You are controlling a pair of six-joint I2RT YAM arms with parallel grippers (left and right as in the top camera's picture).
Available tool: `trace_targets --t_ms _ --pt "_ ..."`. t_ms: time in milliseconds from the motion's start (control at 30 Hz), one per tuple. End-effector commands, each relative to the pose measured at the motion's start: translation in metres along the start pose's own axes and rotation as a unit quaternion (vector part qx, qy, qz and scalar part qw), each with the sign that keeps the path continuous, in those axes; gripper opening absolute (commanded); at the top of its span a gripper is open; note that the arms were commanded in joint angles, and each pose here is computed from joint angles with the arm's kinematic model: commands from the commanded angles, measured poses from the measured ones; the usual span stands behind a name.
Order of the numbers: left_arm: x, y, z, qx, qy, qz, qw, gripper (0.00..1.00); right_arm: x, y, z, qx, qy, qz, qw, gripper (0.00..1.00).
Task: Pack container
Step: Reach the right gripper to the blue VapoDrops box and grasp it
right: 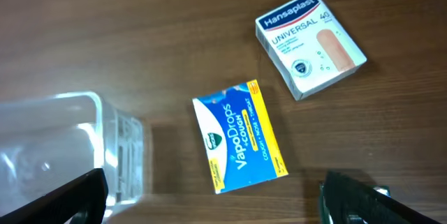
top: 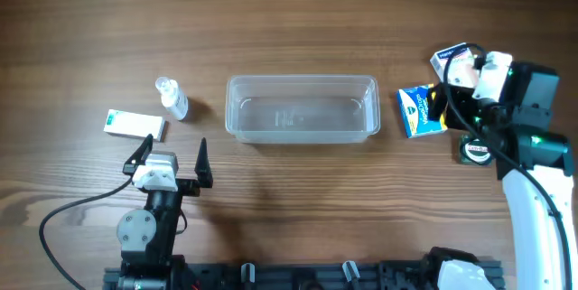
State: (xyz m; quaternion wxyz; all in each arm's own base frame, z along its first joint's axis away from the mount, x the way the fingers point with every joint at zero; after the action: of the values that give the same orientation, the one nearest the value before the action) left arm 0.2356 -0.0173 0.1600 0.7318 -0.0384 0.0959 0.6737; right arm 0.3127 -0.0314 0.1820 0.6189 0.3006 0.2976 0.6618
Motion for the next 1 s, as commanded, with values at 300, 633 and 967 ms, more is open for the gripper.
trace_targets --t_ms 300,633,967 --pt "-0.003 0.000 -0.002 0.001 -0.011 -0.008 1.000 1.00 0.001 -0.078 -0.035 0.106 0.058 0.053 0.991 0.99" --pt "-0.003 0.000 -0.002 0.001 -0.011 -0.008 1.000 1.00 0.010 -0.107 -0.044 0.125 0.099 0.070 0.985 1.00" --pt "-0.003 0.000 -0.002 0.001 -0.011 -0.008 1.000 1.00 0.022 -0.117 -0.031 0.100 0.164 0.064 0.979 1.00"
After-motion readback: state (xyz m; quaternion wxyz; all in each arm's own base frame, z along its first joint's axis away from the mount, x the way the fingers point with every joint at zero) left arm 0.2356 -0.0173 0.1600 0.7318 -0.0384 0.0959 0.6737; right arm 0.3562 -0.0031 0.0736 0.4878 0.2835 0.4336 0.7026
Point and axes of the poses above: each gripper's point midway between its finger pads, its own y axis back along the fingers, its own x axis along the line the jaws close on, z = x × y, the point moved 1 cm from there along y, back along the fingers, and after that the axes turned 10 degrees about y, right-handed, at the moved point
